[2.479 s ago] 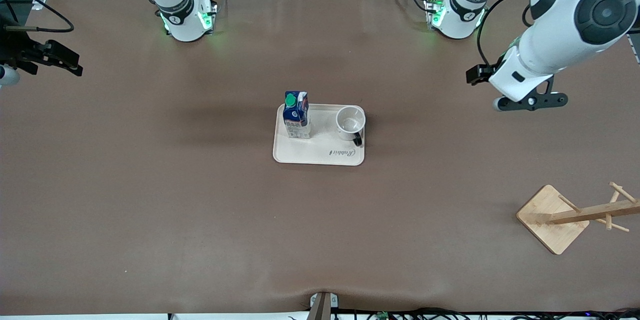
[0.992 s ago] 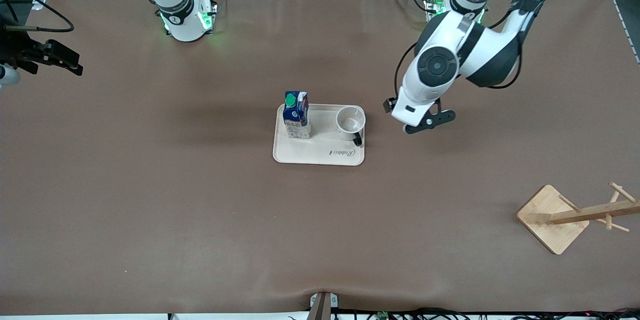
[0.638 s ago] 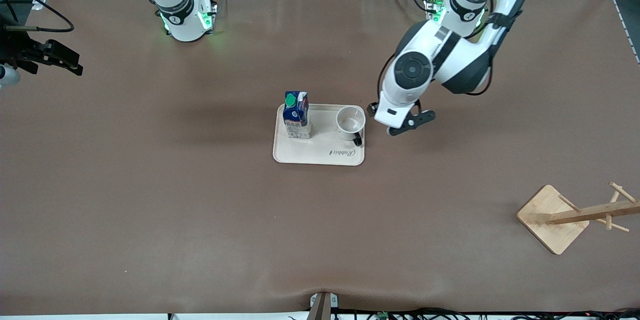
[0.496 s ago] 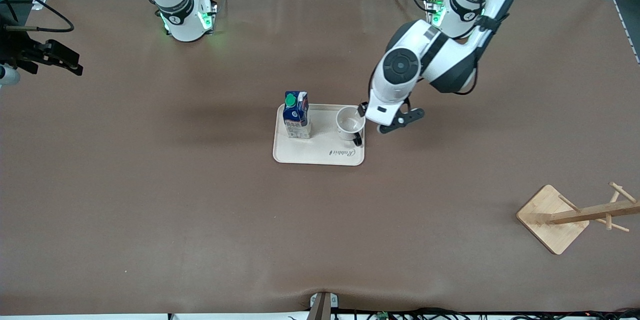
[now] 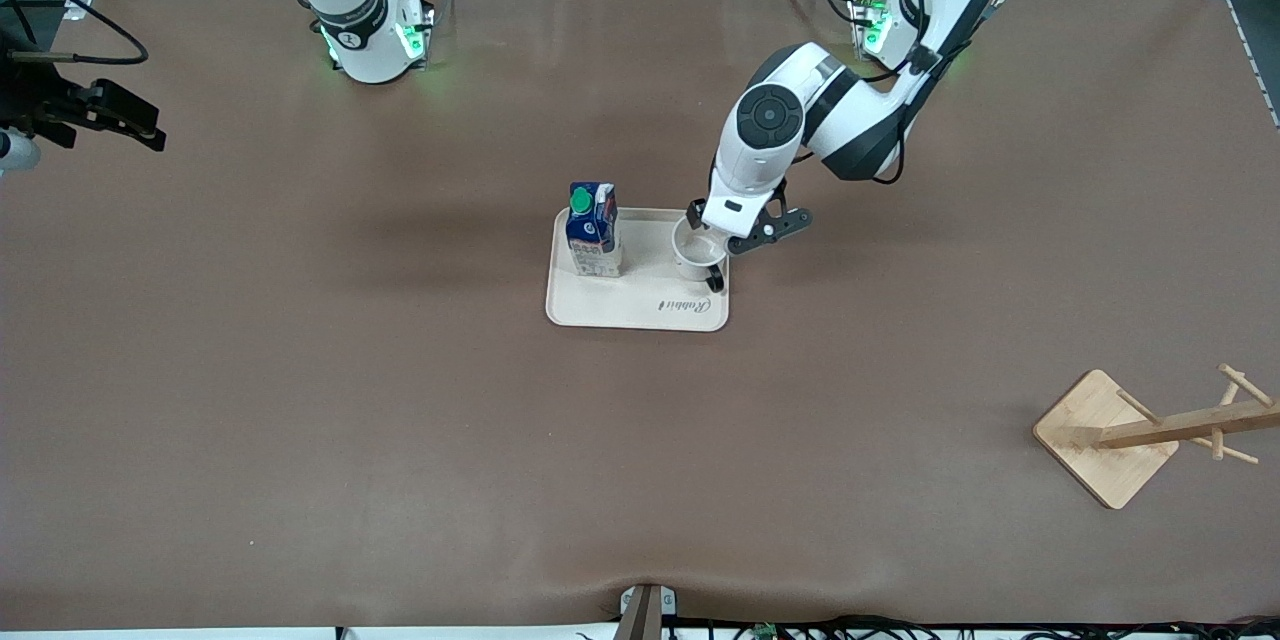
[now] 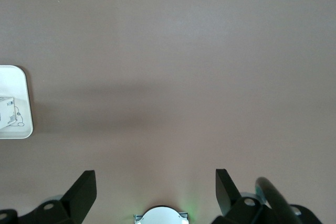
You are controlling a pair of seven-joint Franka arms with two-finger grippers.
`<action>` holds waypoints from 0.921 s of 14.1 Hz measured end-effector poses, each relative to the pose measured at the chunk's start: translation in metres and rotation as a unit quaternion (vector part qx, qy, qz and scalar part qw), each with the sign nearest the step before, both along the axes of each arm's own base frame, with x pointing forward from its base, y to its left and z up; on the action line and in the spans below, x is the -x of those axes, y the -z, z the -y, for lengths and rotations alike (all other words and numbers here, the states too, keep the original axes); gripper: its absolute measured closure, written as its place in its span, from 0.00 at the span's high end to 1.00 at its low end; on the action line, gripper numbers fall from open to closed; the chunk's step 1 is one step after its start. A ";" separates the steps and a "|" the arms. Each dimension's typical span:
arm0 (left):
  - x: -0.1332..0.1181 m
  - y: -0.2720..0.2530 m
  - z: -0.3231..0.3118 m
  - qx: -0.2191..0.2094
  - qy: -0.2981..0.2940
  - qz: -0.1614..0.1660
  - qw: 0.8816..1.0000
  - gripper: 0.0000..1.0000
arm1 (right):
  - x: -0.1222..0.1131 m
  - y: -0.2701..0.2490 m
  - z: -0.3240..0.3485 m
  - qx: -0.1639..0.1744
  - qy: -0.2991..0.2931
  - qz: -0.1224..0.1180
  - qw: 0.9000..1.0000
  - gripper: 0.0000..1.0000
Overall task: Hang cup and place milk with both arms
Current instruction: 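Close the left gripper on the mug rim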
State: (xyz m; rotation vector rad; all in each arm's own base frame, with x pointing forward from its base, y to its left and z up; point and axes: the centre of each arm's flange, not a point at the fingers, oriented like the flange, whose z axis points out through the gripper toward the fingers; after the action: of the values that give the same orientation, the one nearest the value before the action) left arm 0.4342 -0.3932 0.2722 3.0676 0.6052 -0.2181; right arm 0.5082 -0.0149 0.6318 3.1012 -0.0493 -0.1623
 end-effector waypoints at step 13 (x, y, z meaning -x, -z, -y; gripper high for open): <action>-0.010 0.039 0.001 0.025 -0.013 0.005 1.000 0.09 | 0.000 0.000 0.000 0.000 0.000 0.000 1.000 1.00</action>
State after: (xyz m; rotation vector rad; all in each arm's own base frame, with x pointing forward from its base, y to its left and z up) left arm 0.4441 -0.3939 0.2330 3.0082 0.6298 -0.2149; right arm 0.5083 -0.0150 0.6315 3.1012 -0.0495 -0.1637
